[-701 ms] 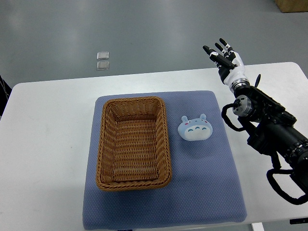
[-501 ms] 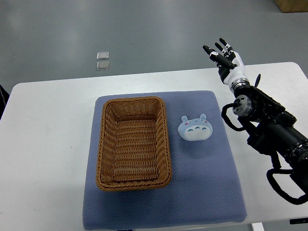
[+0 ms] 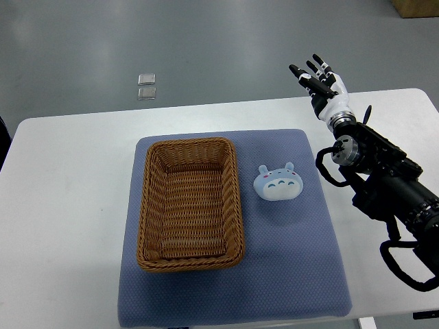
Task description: Place blue toy in brown basket
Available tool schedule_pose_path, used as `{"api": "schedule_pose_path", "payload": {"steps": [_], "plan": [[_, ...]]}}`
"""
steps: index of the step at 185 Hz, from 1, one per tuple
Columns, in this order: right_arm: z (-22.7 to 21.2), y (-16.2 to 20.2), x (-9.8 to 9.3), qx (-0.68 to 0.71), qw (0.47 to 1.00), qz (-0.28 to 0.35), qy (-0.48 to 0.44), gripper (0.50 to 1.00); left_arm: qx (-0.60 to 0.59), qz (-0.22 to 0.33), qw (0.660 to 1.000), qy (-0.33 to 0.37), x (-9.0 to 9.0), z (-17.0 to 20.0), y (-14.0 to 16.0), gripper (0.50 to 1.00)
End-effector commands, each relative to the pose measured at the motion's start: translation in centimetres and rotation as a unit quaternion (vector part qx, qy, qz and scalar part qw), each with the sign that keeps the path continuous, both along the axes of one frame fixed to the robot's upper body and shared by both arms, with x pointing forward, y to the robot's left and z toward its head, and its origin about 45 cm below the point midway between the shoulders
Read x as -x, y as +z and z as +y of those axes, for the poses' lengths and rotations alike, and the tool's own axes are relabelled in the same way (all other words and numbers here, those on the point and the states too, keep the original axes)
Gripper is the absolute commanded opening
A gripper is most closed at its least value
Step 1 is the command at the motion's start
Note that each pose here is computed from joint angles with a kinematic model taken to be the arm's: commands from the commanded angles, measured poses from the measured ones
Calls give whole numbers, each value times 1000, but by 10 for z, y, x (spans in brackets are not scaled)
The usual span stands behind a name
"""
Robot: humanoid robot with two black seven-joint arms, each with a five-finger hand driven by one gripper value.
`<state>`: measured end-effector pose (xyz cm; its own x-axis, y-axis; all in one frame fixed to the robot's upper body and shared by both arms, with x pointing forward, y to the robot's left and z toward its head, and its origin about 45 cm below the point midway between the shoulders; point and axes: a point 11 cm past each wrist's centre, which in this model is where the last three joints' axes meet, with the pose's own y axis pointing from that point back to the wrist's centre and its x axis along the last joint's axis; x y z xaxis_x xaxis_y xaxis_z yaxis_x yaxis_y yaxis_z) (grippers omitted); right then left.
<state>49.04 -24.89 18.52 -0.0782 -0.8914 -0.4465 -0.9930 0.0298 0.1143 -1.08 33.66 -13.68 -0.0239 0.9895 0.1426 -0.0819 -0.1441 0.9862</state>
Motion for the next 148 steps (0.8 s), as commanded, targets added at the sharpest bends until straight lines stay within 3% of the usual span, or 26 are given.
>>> {"api": "schedule_pose_path", "payload": {"steps": [1,102,148], "plan": [[-1,-1,1,0,1000,1,-1,905,0,0,1000,1,0,0,0,1000],[-1,-4,2,0,1000,5,-2,905,0,0,1000,-1,0,0,0,1000],[5,13,-1,3,1000,-15,8,903,0,0,1000,-1,0,0,0,1000]]}}
